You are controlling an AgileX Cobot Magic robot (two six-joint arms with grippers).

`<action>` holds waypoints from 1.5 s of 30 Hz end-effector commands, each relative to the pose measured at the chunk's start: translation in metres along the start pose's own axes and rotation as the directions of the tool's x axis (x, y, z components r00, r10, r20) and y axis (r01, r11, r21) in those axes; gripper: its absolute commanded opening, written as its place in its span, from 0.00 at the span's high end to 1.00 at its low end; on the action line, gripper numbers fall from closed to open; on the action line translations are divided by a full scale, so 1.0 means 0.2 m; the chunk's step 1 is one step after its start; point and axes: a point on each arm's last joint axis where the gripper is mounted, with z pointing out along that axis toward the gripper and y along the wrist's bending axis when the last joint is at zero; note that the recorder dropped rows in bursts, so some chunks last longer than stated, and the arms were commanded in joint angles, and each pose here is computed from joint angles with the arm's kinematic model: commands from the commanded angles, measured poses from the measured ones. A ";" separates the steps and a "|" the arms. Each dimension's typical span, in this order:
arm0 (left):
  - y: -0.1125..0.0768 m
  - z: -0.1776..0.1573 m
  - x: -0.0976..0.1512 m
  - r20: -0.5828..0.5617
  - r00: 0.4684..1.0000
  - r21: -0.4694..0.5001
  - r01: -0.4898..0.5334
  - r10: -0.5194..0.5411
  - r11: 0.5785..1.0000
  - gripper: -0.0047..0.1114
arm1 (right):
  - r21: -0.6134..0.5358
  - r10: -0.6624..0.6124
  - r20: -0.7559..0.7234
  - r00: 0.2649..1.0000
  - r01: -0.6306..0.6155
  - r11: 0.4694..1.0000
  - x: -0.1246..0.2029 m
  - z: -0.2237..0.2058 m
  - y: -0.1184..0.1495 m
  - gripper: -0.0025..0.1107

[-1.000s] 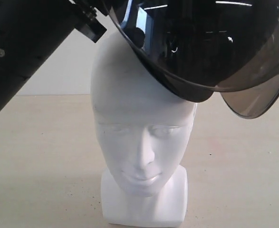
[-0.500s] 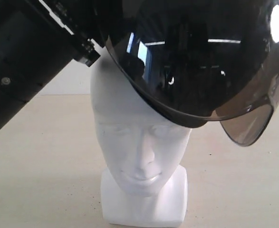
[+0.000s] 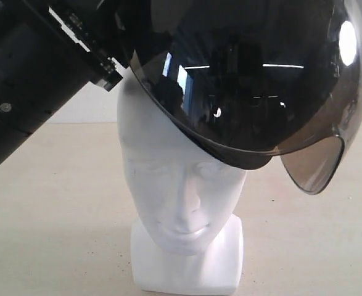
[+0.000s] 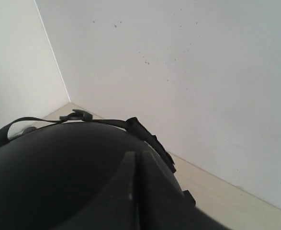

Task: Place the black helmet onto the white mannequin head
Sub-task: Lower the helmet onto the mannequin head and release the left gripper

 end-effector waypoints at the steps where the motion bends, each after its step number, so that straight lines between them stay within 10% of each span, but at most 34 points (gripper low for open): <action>1: 0.02 -0.05 -0.11 0.119 0.987 -0.058 -0.098 0.105 0.993 0.92 | -0.028 0.001 -0.009 1.000 -0.001 1.000 0.01 0.02 0.00 0.98; 18: 0.01 -0.28 -0.18 0.175 0.971 -0.160 -0.134 0.162 0.978 0.92 | -0.184 -0.016 -0.119 0.993 -0.006 0.983 0.11 0.32 0.13 0.98; 45: 0.09 -0.40 -0.16 0.214 0.956 -0.296 -0.134 0.202 0.946 0.92 | -0.128 -0.005 -0.273 0.962 -0.031 0.991 0.19 0.37 0.22 0.98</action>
